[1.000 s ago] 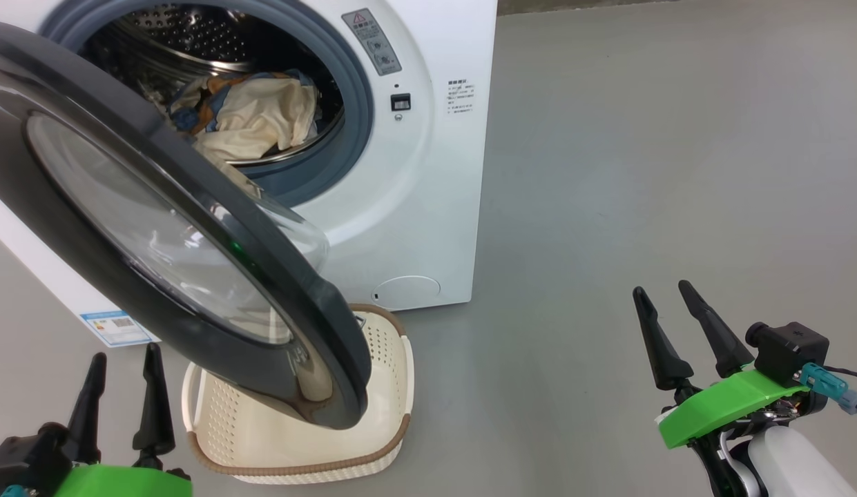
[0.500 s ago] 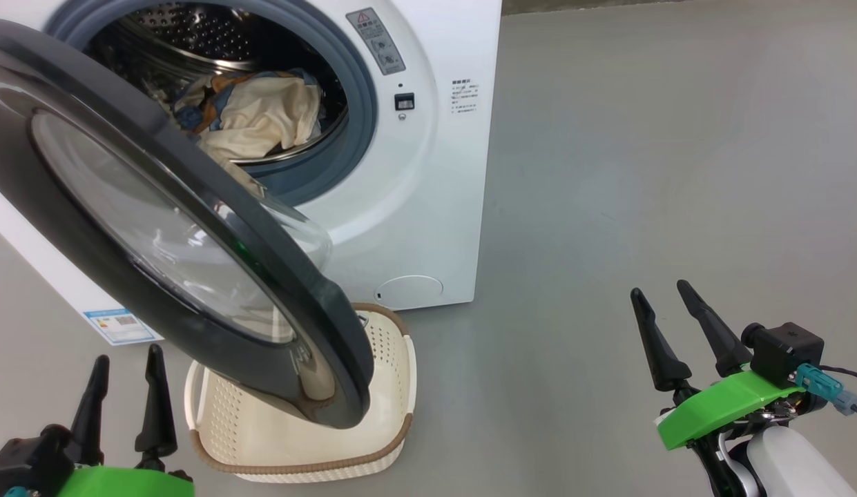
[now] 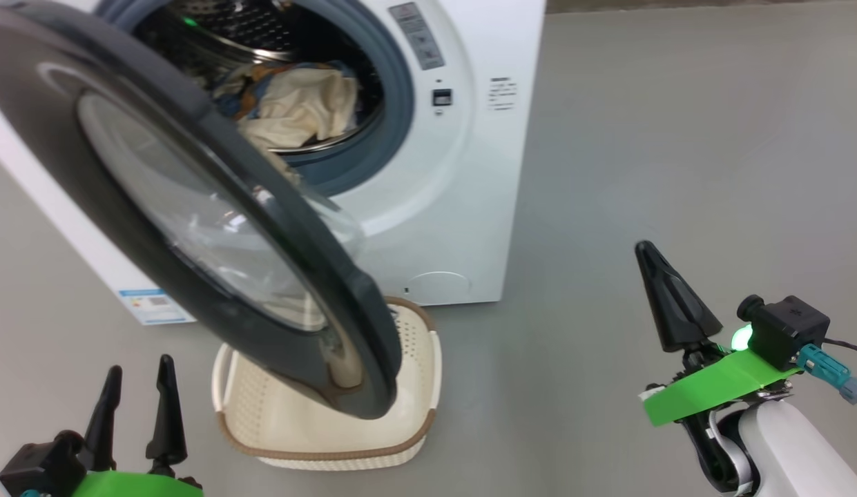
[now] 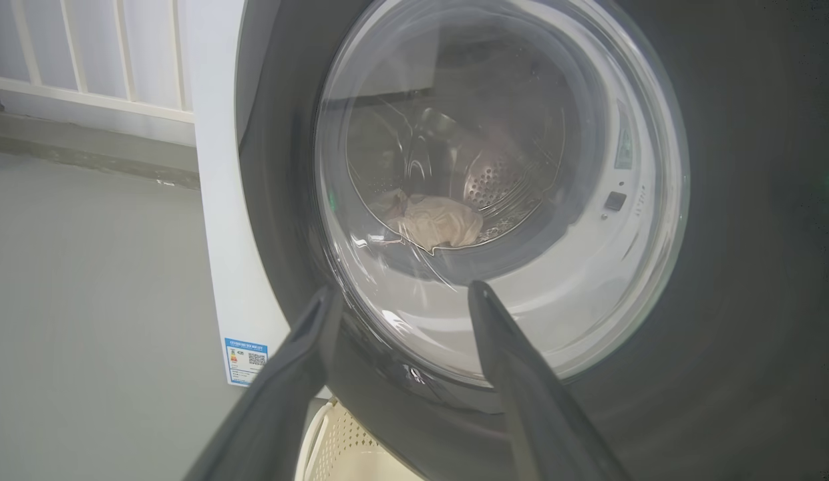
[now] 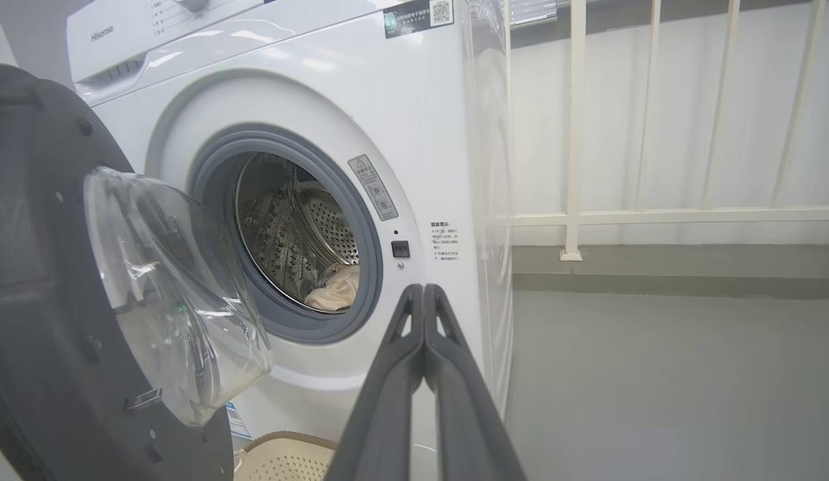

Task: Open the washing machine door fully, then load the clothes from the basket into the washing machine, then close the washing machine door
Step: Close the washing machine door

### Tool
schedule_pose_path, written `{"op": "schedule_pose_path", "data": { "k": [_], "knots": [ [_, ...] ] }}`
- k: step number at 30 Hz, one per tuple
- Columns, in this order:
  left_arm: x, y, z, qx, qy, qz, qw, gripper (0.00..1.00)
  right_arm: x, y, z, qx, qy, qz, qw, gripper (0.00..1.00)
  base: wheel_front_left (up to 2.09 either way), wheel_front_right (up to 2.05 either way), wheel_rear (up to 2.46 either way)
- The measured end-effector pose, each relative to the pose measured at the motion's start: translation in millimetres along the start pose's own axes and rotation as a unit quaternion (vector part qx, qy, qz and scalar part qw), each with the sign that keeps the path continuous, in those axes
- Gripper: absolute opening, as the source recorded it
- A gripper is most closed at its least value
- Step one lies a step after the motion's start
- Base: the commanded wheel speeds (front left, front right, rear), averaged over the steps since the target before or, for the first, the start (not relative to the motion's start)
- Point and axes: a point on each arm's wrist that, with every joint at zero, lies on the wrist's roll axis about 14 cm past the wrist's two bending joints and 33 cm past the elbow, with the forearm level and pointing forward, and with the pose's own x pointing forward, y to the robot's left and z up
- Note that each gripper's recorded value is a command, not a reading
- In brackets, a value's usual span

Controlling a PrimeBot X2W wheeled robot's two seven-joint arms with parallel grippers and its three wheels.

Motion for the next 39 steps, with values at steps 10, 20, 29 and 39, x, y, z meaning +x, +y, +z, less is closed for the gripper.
{"op": "schedule_pose_path", "data": {
  "k": [10, 20, 29, 39],
  "knots": [
    [-26.5, 31.6, 1.8, -0.001, 0.000, 0.045, 0.999, 1.00, 26.0, 86.3, 67.8, 0.018, -0.113, 0.135, 0.984, 0.00, 0.00, 0.00, 0.00],
    [-57.6, 60.3, 8.8, -0.006, -0.010, 0.093, 0.996, 1.00, 14.5, 174.9, 98.9, 0.079, -0.156, 0.274, 0.946, 0.00, 0.00, 0.00, 0.00],
    [-79.6, 74.0, 12.9, -0.011, -0.020, 0.119, 0.993, 1.00, -6.4, 232.4, 75.3, 0.104, -0.107, 0.370, 0.917, 0.00, 0.00, 0.00, 0.00],
    [-98.2, 90.9, 15.9, -0.019, -0.028, 0.155, 0.987, 1.00, -19.3, 263.4, 10.0, 0.094, 0.000, 0.431, 0.897, 0.00, 0.00, 0.00, 0.00]
  ]
}}
